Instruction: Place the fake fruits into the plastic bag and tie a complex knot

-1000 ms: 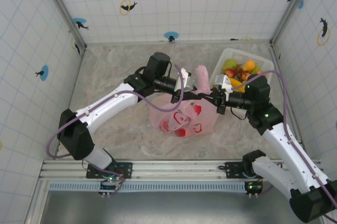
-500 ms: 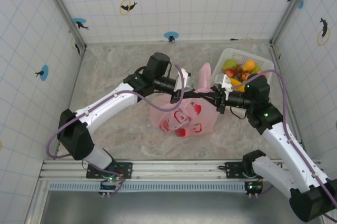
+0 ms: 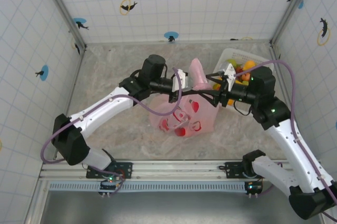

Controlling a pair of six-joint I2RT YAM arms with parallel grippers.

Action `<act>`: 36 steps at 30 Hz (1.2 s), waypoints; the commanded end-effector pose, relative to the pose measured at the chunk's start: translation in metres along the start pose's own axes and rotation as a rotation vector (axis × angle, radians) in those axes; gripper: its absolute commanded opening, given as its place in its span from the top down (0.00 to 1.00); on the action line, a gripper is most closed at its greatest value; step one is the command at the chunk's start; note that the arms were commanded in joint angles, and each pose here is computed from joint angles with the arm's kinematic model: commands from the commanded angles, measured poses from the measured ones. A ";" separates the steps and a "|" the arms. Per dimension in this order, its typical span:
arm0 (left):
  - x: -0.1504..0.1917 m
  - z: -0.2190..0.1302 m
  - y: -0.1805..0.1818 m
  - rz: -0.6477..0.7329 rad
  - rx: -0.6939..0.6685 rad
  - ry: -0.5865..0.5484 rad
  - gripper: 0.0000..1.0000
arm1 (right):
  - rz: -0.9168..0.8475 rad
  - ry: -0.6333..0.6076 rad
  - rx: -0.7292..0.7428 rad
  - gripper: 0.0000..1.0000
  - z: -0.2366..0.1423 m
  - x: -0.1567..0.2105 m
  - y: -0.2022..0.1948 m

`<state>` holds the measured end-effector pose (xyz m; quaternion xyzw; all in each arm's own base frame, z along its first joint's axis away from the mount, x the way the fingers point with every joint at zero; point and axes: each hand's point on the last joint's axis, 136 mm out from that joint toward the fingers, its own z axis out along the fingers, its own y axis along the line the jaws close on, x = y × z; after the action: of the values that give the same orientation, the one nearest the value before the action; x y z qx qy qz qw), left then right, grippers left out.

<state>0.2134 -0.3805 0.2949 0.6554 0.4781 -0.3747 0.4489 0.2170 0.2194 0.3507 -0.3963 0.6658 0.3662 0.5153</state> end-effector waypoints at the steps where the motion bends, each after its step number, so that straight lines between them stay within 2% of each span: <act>1: -0.009 -0.008 0.009 0.042 -0.068 -0.012 1.00 | 0.091 0.069 0.006 0.23 0.004 0.012 -0.002; 3: -0.009 -0.008 0.009 0.041 -0.068 -0.012 1.00 | 0.091 0.078 -0.022 0.27 0.010 0.014 0.000; 6: -0.008 -0.009 0.009 0.043 -0.072 -0.009 1.00 | 0.076 0.091 -0.034 0.28 0.015 0.018 0.003; 10: -0.008 -0.010 0.008 0.044 -0.074 -0.008 1.00 | 0.066 0.098 -0.046 0.42 0.020 0.019 0.002; 13: -0.008 -0.010 0.008 0.044 -0.075 -0.005 1.00 | 0.041 0.089 -0.053 0.63 0.021 0.016 0.004; 15: -0.008 -0.011 0.008 0.047 -0.078 -0.002 1.00 | 0.013 0.085 -0.057 0.84 0.021 0.016 0.005; 17: -0.005 -0.012 0.007 0.040 -0.082 0.011 0.96 | -0.018 0.081 -0.058 0.99 0.019 0.016 0.006; 18: -0.003 -0.014 0.008 0.040 -0.096 0.024 0.81 | -0.037 0.076 -0.057 1.00 0.019 0.016 0.006; 22: 0.004 -0.026 0.007 -0.004 -0.112 0.035 0.70 | -0.122 0.062 -0.069 1.00 0.018 0.017 0.009; 24: 0.000 -0.042 0.006 -0.045 -0.094 -0.016 0.55 | -0.173 0.059 -0.078 1.00 0.018 0.019 0.010; 27: -0.009 -0.075 0.022 -0.111 -0.176 -0.105 0.42 | -0.230 0.044 -0.096 1.00 0.018 0.019 0.013; 30: -0.017 -0.107 0.044 -0.166 -0.301 -0.183 0.34 | -0.249 0.036 -0.125 1.00 0.020 0.019 0.017; 32: -0.024 -0.114 0.058 -0.200 -0.350 -0.209 0.30 | -0.250 0.036 -0.138 1.00 0.022 0.020 0.019; 36: -0.035 -0.107 0.085 -0.315 -0.324 -0.233 0.30 | -0.252 0.049 -0.180 1.00 0.029 0.026 0.026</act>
<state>0.2813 -0.2903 0.3535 0.4791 0.5720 -0.3851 0.5431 0.2055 0.2447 0.3227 -0.5100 0.6135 0.3391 0.4986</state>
